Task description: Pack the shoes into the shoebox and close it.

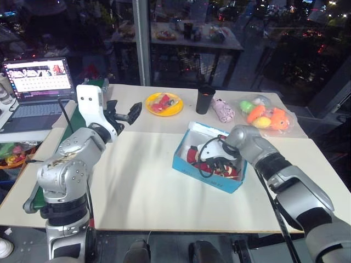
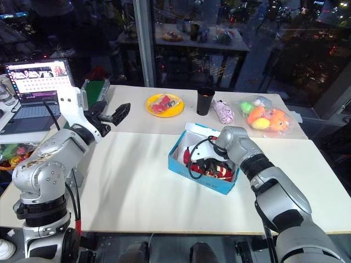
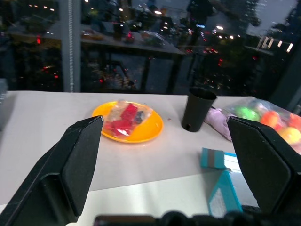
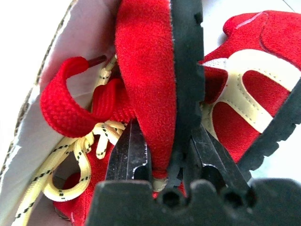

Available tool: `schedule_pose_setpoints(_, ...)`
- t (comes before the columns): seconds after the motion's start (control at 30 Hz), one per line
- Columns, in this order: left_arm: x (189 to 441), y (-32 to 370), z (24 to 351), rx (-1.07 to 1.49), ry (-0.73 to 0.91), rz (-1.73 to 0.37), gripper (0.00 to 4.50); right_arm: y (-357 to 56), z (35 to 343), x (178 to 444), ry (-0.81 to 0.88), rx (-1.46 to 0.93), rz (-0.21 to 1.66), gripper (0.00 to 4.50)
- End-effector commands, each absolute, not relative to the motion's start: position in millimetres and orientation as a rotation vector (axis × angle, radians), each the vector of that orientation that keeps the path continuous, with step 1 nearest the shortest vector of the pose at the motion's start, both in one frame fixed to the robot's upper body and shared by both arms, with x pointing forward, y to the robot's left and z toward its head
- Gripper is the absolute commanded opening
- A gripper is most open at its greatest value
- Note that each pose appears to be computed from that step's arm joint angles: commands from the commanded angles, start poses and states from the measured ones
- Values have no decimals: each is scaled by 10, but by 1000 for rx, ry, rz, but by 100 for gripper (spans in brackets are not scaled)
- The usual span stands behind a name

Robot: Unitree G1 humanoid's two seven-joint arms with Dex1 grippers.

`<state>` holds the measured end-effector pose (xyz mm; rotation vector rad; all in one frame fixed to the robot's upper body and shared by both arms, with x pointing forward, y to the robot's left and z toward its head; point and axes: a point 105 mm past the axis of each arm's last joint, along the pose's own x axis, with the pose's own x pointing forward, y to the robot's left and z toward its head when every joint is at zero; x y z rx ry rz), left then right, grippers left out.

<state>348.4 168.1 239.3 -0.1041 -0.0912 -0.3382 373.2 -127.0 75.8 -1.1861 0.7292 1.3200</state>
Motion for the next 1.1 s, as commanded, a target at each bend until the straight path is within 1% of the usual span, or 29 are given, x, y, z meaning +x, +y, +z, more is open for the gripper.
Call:
schedule_pose_setpoints(0.03, 3469, 1626, 2498, -91, -126, -374, 450, -1206, 543, 3679, 755, -972, 1290, 211)
schedule_pose_setpoints(0.1, 3469, 1615, 2496, -90, -123, -384, 450, -1092, 674, 3751, 679, -866, 1256, 262)
schedule_pose_setpoints(0.13, 3471, 1606, 2493, -87, -120, -391, 450, -1051, 759, 3776, 649, -812, 1242, 311)
schedule_pose_setpoints(0.27, 3489, 1554, 2488, -81, -113, -421, 450, -949, 1068, 3819, 571, -628, 1202, 447)
schedule_pose_setpoints(0.37, 3517, 1503, 2487, -78, -110, -445, 450, -939, 1224, 3858, 536, -538, 1138, 447)
schedule_pose_setpoints(0.43, 3532, 1468, 2490, -78, -110, -461, 450, -955, 1266, 3885, 525, -520, 1086, 447)
schedule_pose_setpoints(0.47, 3541, 1444, 2488, -77, -109, -470, 450, -961, 1315, 3926, 509, -487, 1039, 447)
schedule_pose_setpoints(0.57, 3567, 1373, 2484, -74, -106, -499, 450, -962, 1478, 3915, 470, -427, 996, 447)
schedule_pose_setpoints(0.73, 3590, 1321, 2486, -71, -107, -524, 450, -960, 1738, 3800, 425, -405, 1001, 447)
schedule_pose_setpoints(0.93, 3602, 1263, 2496, -73, -110, -541, 450, -987, 1888, 3687, 410, -430, 1010, 447)
schedule_pose_setpoints(1.07, 3599, 1247, 2491, -70, -106, -550, 450, -1028, 2130, 3617, 373, -394, 1024, 447)
schedule_pose_setpoints(1.1, 3600, 1251, 2488, -70, -105, -549, 450, -1033, 2168, 3626, 362, -389, 1017, 422)
